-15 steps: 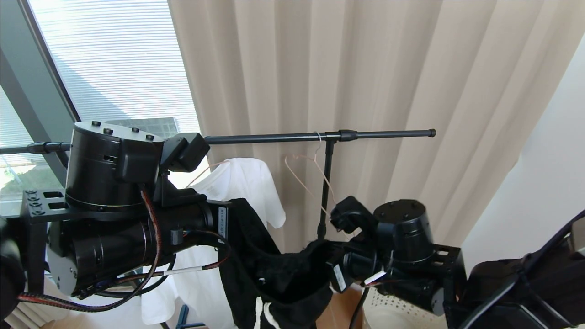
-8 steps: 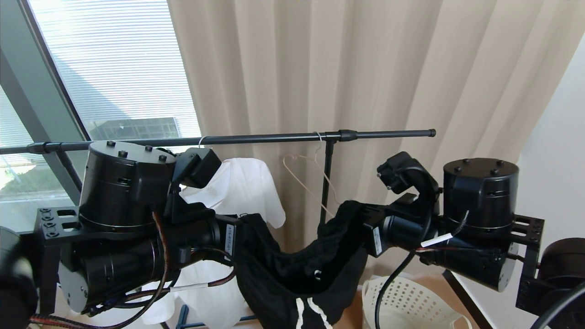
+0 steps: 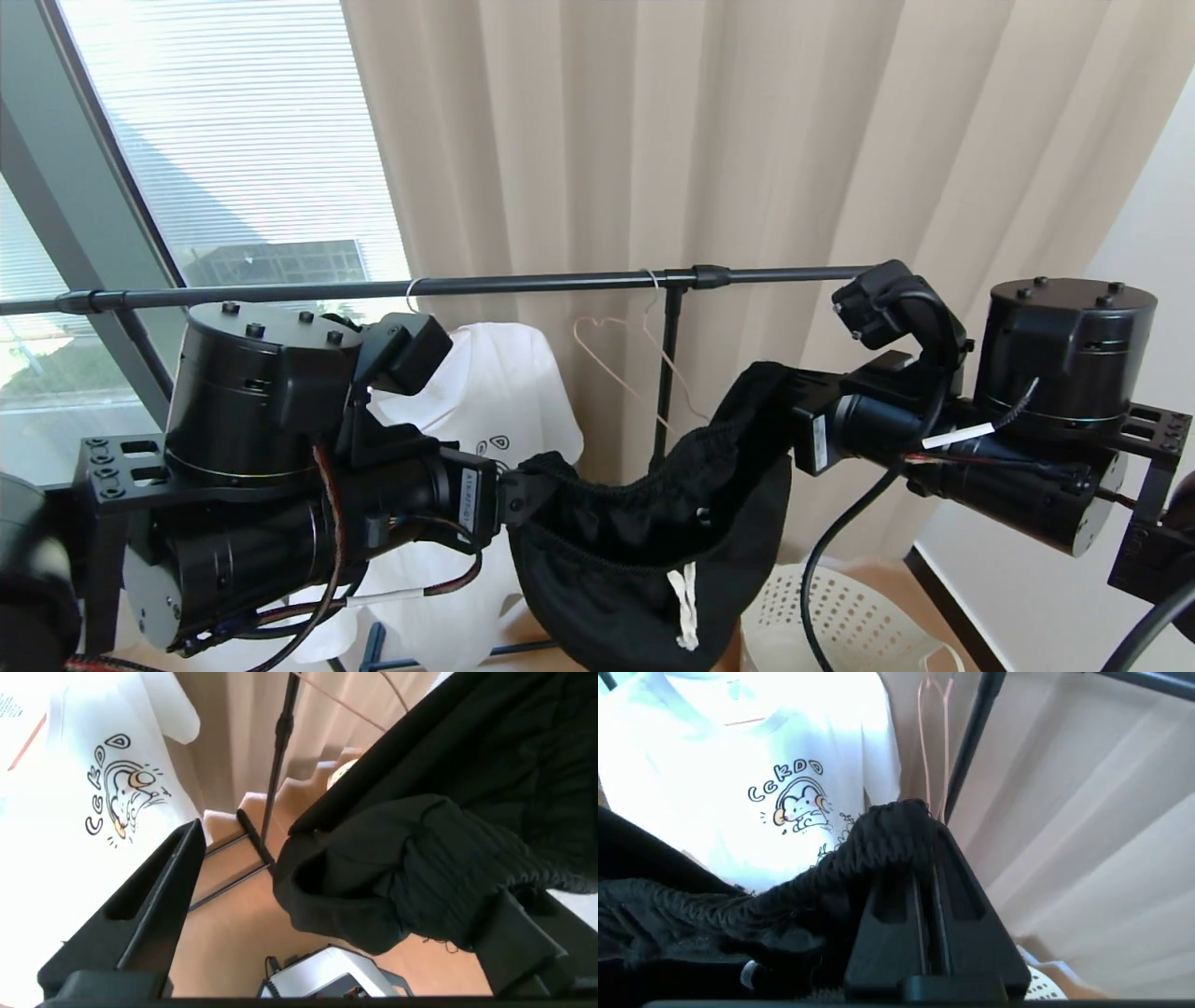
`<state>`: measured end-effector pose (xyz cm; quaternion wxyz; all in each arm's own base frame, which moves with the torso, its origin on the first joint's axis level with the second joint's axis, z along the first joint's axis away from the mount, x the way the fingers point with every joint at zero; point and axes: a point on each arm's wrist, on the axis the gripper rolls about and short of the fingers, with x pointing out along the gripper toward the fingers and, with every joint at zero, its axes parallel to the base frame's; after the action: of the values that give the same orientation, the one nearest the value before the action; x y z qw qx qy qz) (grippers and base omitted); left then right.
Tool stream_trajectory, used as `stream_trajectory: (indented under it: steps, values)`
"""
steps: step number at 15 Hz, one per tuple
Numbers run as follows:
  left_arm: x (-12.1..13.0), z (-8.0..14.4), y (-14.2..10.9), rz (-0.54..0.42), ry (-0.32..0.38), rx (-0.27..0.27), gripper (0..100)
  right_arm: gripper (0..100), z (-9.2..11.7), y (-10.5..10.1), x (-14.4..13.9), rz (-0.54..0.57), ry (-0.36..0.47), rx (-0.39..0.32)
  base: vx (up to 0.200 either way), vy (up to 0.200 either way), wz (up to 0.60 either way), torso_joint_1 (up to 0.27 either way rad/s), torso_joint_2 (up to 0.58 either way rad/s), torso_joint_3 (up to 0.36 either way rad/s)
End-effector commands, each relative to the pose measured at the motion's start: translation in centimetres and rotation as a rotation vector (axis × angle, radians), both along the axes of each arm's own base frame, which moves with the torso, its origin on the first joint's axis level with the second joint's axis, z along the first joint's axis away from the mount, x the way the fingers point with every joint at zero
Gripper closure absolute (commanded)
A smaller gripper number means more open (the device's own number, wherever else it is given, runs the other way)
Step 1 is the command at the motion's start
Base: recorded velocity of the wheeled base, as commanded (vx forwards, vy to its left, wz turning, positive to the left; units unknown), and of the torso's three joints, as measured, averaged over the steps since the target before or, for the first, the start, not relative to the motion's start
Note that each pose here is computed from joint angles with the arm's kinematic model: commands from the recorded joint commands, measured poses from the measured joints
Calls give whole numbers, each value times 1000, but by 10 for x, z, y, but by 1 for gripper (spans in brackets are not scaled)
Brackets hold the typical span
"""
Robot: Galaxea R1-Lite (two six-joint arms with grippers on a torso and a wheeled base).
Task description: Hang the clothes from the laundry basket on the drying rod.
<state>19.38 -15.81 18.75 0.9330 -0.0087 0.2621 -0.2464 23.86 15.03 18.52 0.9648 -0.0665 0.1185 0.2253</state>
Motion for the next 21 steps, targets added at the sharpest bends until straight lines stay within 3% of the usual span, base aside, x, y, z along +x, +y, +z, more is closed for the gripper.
stream_trajectory:
  steps: [1, 2, 3, 4, 10, 12, 16, 21]
  values:
    - [-9, 10, 5, -86, -3, -70, 0, 100, 4, -9, 4, -45, -25, -12, 0, 0, 0, 0, 0, 0]
    - [-9, 10, 5, -86, -3, -70, 0, 100, 4, -9, 4, -45, -25, -12, 0, 0, 0, 0, 0, 0]
    - [-16, 18, 15, -195, 15, -148, 0, 100, 5, -10, 4, -63, -31, -15, 0, 0, 0, 0, 0, 0]
    - [-14, 20, 22, -211, 21, -174, 0, 100, 9, -11, 2, -64, -42, -10, 0, 0, 0, 0, 0, 0]
    - [-7, 2, 18, -201, 70, -133, 0, 100, 20, -26, 2, -106, -83, -12, 0, 0, 0, 0, 0, 0]
    - [4, -6, 15, -158, 68, -117, 0, 100, 26, -35, 1, -128, -113, -33, 0, 0, 0, 0, 0, 0]
    - [21, -27, 4, -8, 47, -16, 0, 100, 35, -52, 0, -176, -160, -60, 0, 0, 0, 0, 0, 0]
    - [21, -28, 2, -8, 48, -10, 0, 100, 42, -68, 1, -230, -195, -94, 0, 0, 0, 0, 0, 0]
